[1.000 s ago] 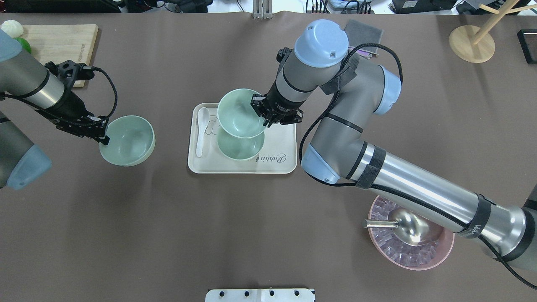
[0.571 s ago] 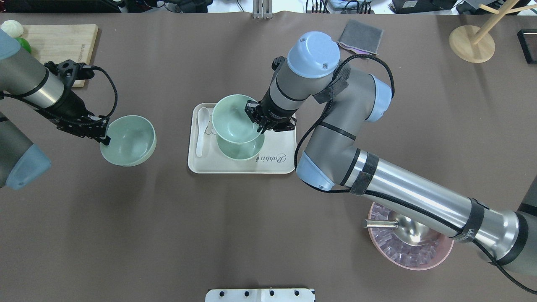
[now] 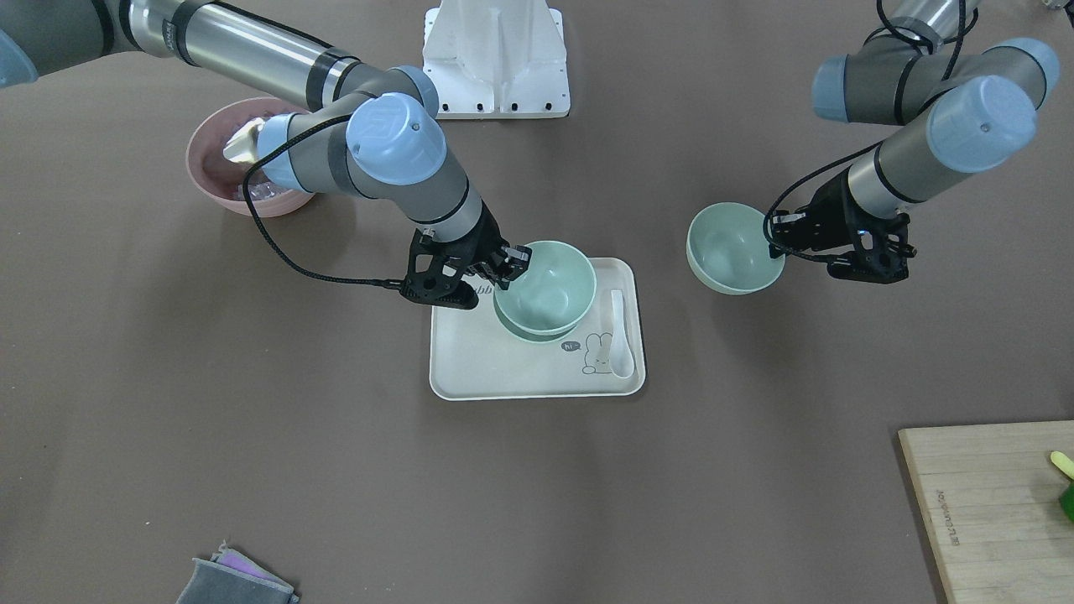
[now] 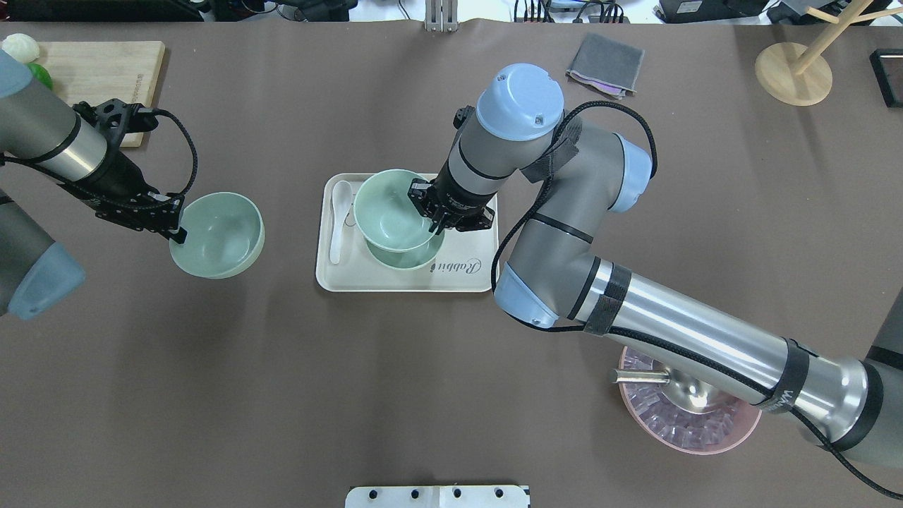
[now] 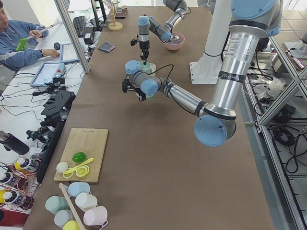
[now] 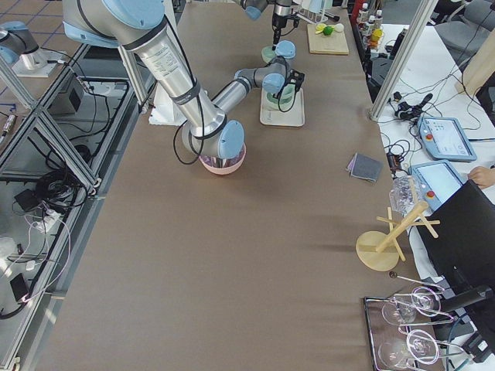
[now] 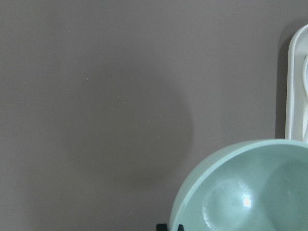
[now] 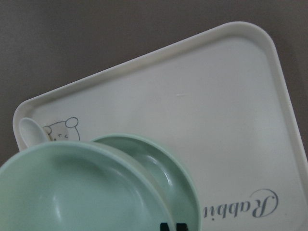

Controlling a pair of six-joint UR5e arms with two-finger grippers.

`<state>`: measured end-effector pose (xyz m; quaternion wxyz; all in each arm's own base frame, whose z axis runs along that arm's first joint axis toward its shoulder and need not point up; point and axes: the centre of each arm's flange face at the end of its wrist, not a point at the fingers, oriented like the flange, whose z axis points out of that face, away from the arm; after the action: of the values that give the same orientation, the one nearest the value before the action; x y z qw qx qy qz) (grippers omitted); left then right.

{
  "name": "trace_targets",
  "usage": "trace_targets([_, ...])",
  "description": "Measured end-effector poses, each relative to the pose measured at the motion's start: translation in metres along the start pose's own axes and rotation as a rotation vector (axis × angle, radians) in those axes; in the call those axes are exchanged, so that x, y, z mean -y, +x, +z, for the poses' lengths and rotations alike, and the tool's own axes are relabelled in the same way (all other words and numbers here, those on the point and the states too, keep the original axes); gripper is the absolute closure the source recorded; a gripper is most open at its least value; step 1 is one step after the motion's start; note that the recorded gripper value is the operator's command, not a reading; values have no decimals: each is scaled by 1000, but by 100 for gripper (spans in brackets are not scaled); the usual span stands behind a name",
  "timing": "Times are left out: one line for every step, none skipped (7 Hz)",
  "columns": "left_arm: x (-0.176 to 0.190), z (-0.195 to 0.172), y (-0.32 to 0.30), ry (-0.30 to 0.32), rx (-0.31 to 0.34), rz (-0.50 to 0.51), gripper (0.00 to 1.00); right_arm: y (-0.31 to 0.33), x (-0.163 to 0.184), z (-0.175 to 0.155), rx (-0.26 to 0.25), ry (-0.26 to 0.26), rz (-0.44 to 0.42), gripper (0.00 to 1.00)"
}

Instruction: Stack green bowls together

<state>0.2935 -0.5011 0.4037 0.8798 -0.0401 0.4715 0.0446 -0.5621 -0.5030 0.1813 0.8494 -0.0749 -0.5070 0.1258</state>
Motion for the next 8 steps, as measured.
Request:
trace_targets([0, 0, 1, 1, -1, -2, 100, 1, -1, 1, -3, -3, 1, 33])
trace_targets([0, -1, 1, 1, -2, -6, 100, 2, -2, 3, -6, -6, 1, 0])
trace_targets([0, -1, 2, 2, -3, -13, 100, 1, -6, 6, -9, -10, -2, 0])
trace_targets([0, -2, 2, 3, -4, -18, 100, 1, -10, 7, -8, -15, -6, 0])
trace_targets([-1, -2, 3, 1, -6, -20, 100, 0, -13, 5, -3, -20, -10, 0])
trace_targets([0, -3, 8, -4, -17, -30, 100, 0, -11, -3, 7, -29, -10, 0])
trace_targets([4, -9, 22, -4, -37, -54, 100, 6, 0, -19, 20, -37, -3, 0])
trace_targets([12, -16, 46, 4, -59, -83, 100, 27, 19, -42, 33, -38, 6, 0])
